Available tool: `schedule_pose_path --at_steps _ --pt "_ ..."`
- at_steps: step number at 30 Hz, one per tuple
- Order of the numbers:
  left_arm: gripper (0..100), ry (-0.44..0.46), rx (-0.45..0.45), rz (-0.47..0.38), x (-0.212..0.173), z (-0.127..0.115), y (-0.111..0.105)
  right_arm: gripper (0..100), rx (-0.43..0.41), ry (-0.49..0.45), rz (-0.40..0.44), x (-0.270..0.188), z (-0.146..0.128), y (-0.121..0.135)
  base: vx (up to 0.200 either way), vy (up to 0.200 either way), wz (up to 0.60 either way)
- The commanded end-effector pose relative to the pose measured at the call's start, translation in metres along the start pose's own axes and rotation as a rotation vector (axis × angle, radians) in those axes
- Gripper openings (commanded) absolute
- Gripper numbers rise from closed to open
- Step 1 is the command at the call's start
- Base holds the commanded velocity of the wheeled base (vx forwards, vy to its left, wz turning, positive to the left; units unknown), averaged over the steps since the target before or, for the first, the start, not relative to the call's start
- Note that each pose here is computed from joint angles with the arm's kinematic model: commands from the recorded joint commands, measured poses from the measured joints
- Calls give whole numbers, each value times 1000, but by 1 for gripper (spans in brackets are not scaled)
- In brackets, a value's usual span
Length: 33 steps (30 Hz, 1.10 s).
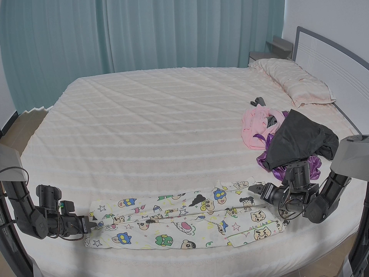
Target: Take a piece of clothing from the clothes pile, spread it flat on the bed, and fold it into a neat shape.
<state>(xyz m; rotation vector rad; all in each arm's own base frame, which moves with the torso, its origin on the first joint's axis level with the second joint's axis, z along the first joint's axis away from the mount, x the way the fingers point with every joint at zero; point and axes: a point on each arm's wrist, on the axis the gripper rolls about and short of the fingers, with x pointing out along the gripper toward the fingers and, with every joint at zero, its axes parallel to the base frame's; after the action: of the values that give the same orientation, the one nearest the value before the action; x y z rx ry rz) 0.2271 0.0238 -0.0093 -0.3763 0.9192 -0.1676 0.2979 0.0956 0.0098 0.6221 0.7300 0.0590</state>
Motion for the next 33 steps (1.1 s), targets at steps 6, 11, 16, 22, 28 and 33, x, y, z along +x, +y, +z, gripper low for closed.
schedule_pose_path --at_steps 6,11,16,22,28,33 --pt "0 -7 2 -1 0 2 0 0 15 31 -10 24 -11 -3 0 0 0" --pt "0 -48 9 -5 1 8 -1 0 20 19 0 22 -9 0 0 0 0" --pt "0 -112 26 -8 -1 15 -3 0 48 -19 19 14 2 3 0 0 0" --pt "0 -302 -43 -27 -7 57 -19 0 80 -88 56 6 23 10 0 0 0" --pt "0 -431 -139 63 7 102 -41 0 100 -130 90 11 35 19 0 0 0" --pt "0 -435 -220 26 10 126 -57 0 102 -164 122 14 44 27 0 0 0"
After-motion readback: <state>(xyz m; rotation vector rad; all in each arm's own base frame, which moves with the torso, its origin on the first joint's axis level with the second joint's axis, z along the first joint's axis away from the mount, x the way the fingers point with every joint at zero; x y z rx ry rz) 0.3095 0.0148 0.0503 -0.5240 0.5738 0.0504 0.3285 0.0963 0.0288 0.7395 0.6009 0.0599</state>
